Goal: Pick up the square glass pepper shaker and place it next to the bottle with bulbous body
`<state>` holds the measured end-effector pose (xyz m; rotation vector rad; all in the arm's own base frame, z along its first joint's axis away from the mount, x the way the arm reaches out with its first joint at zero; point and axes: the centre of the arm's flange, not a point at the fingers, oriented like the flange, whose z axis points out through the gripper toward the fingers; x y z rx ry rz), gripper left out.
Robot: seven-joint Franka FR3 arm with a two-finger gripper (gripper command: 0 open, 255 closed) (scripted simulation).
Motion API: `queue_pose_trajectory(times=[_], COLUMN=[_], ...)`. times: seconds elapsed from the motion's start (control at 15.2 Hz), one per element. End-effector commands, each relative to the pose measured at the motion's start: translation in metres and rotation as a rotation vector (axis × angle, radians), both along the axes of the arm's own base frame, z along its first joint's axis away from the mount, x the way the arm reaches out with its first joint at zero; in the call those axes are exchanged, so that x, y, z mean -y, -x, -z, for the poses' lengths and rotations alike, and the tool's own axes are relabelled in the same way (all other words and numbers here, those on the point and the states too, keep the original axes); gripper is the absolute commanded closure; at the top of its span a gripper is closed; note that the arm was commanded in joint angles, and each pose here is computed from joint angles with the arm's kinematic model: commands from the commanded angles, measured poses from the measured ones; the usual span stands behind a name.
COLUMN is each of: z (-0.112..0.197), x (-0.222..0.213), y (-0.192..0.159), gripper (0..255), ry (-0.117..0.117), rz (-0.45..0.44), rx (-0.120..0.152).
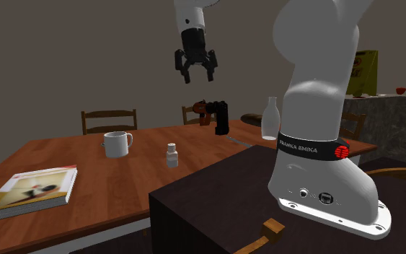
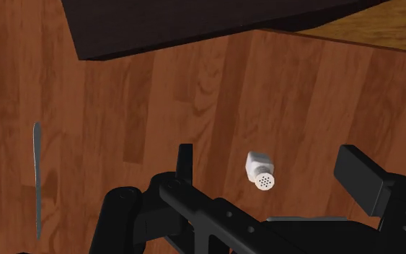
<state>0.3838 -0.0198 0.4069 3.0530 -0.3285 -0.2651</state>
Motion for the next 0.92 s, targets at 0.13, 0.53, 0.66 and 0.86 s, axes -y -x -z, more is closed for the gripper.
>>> queue_pose_trajectory(times=[0.13, 0.53, 0.66, 0.86], z=[0.042, 0.11, 0.132, 0.166], x=[-0.001, -0.002, -0.002, -0.003], y=[-0.033, -0.077, -0.091, -0.112], gripper=[0, 0, 0, 0], ry=[-0.014, -0.035, -0.041, -0.052], rz=[0.02, 0.049, 0.059, 0.074], rx=[-0.005, -0.015, -0.018, -0.023])
